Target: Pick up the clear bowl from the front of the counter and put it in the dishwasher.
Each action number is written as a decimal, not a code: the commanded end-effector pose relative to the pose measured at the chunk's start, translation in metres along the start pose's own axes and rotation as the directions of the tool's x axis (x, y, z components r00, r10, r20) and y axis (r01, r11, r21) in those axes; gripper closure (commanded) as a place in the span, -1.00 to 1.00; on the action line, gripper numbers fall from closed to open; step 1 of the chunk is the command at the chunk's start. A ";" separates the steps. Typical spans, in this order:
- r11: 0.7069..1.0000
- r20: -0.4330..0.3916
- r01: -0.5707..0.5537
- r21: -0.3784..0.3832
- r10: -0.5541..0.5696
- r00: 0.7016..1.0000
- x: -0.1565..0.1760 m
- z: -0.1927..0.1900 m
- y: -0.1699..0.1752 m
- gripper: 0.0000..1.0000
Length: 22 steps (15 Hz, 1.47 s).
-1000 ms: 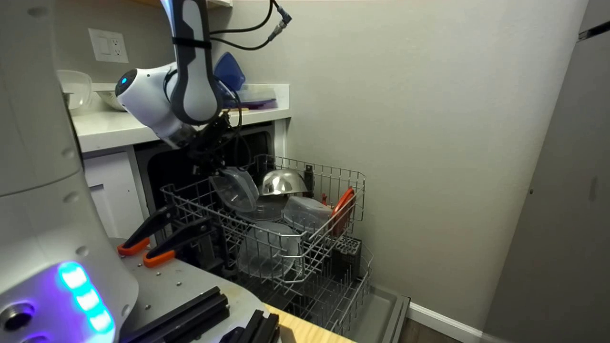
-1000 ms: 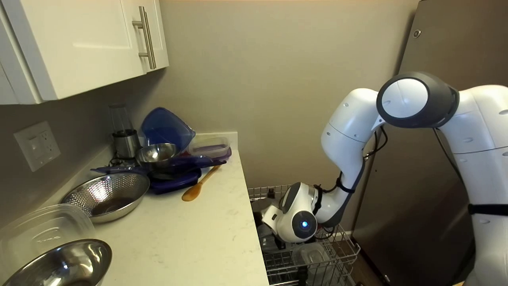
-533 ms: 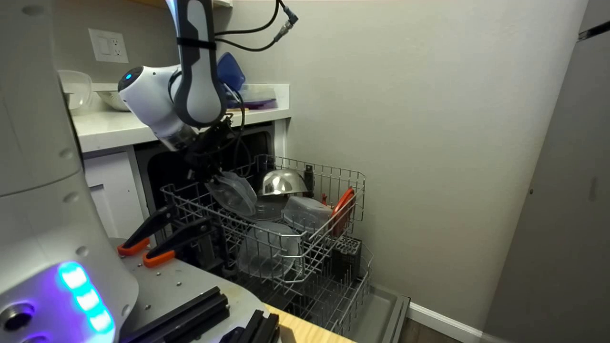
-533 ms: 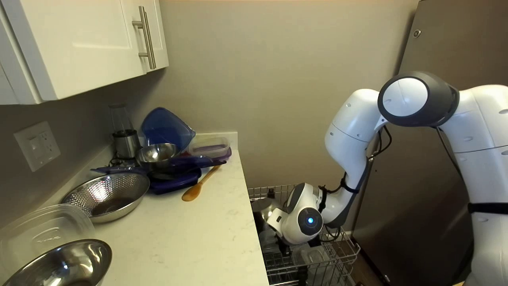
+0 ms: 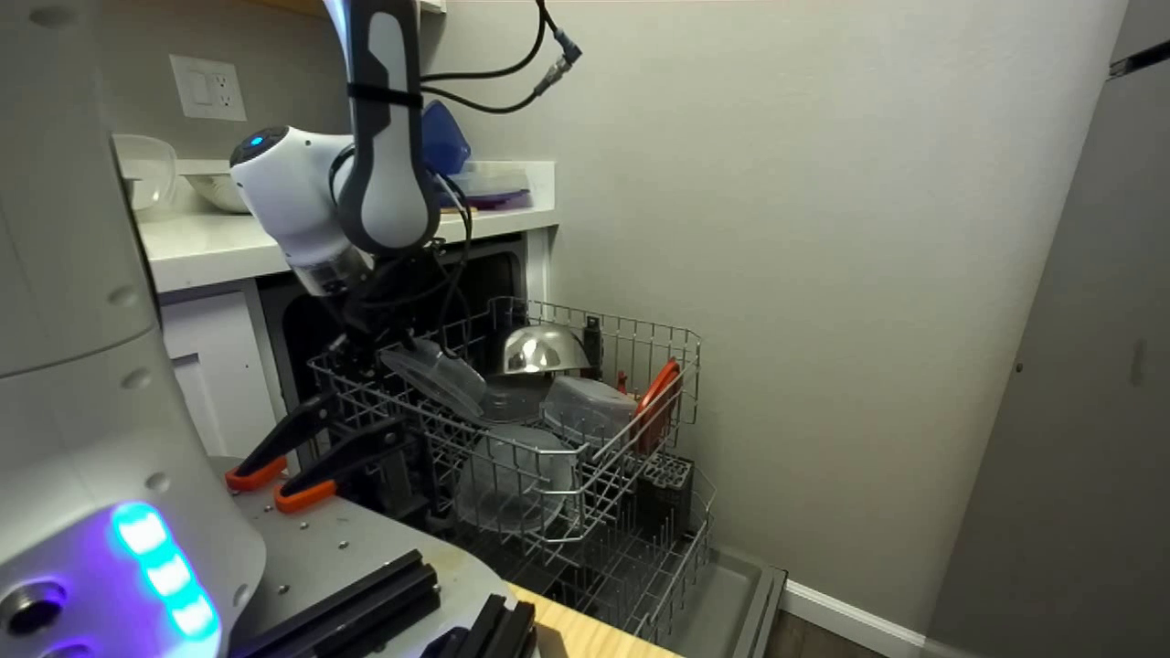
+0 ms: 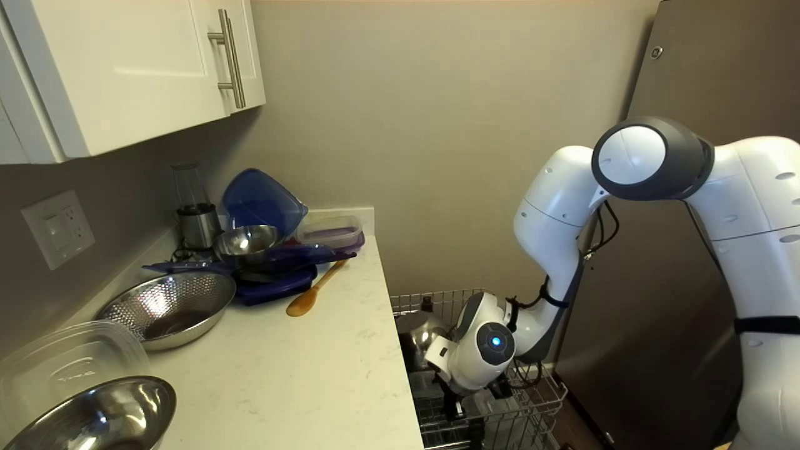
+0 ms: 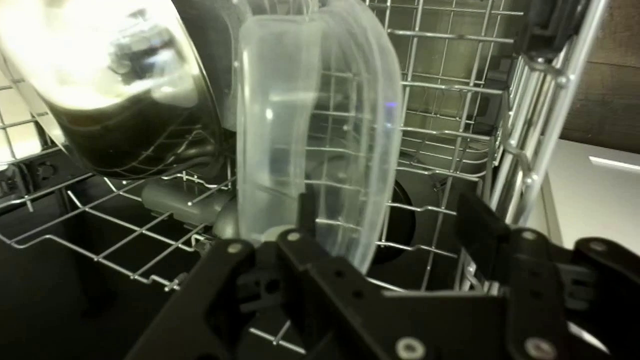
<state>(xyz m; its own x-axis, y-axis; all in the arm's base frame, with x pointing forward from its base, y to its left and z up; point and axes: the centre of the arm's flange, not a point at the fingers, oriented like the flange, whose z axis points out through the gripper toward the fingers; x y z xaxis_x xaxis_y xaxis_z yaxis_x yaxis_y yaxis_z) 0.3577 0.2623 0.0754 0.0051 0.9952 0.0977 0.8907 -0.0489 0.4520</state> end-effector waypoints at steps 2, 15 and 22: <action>0.996 -0.032 0.051 0.074 -0.049 0.998 -0.011 -0.014 0.003 -1.00; 0.997 0.006 0.076 0.028 -0.076 0.997 -0.021 -0.068 0.029 -1.00; 0.998 0.047 0.058 -0.015 -0.057 0.997 -0.026 -0.091 0.039 -1.00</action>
<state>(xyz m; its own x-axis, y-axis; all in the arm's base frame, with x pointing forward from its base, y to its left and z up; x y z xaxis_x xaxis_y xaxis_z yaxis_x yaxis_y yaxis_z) 0.3574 0.2323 0.1477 -0.0234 0.9978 0.0625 0.8907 -0.0076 0.4546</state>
